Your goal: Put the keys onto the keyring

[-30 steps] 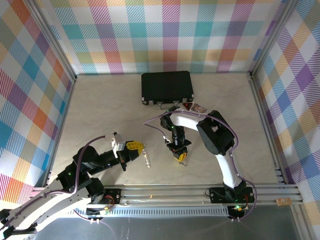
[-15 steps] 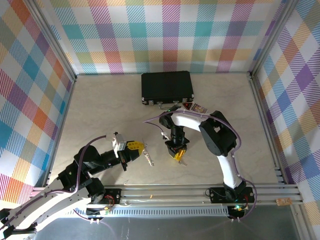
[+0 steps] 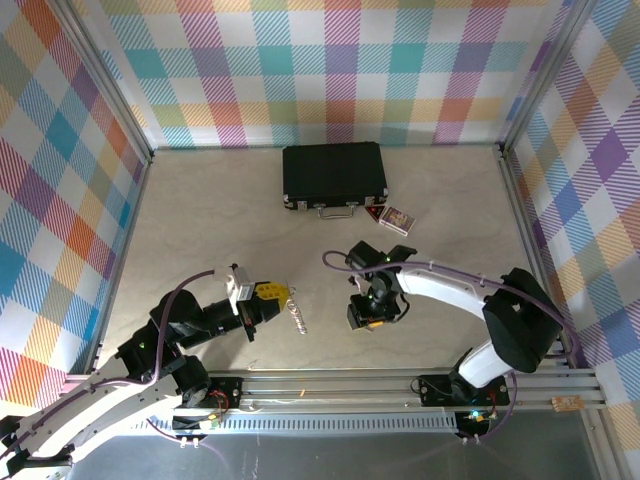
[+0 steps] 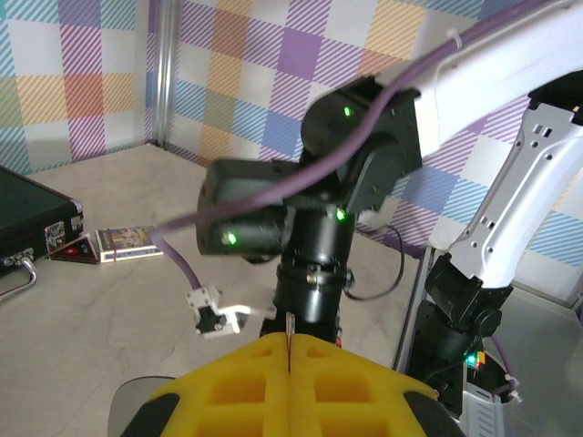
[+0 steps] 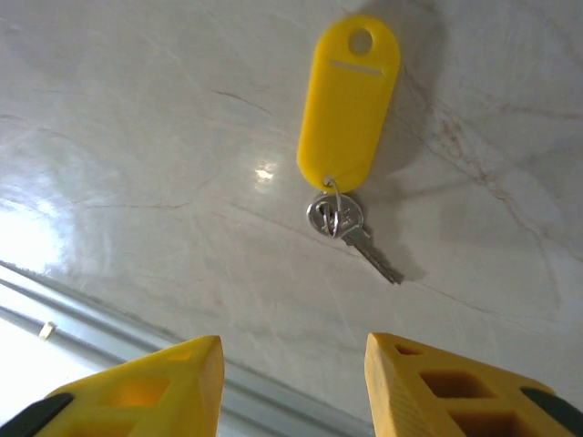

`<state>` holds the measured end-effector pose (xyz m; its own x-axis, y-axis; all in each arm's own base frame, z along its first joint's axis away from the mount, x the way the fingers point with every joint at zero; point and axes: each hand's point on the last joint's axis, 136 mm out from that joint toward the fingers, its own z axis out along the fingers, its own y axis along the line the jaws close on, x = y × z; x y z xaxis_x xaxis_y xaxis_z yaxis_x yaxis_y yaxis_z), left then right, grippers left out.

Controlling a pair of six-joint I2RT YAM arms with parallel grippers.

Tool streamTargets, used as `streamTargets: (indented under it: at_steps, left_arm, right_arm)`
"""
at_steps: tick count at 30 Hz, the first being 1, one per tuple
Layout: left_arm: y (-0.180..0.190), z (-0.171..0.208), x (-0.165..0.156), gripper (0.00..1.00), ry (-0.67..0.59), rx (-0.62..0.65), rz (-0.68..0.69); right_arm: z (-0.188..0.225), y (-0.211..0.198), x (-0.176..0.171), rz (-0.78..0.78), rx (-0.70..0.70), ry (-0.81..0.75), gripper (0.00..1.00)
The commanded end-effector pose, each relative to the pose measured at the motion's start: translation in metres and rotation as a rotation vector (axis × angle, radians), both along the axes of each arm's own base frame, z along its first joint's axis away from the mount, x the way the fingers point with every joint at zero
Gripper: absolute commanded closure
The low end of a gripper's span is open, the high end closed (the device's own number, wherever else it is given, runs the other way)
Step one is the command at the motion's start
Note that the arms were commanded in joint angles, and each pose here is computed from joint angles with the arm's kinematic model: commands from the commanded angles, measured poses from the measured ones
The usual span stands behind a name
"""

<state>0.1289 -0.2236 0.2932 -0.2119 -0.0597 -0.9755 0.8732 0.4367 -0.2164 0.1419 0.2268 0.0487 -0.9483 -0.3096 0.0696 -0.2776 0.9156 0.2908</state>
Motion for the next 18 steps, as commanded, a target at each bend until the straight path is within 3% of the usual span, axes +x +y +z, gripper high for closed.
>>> streamTargets:
  at_steps: [1,18]
  left_arm:
    - [0.003,0.027,-0.004,1.00,-0.054,-0.076,-0.013]
    - [0.004,0.028,-0.001,1.00,-0.052,-0.086,0.003]
  right_arm:
    - [0.000,0.020,0.020,-0.096,0.100,-0.099,0.56]
    - [-0.020,0.011,0.020,-0.106,0.061,-0.159,0.71]
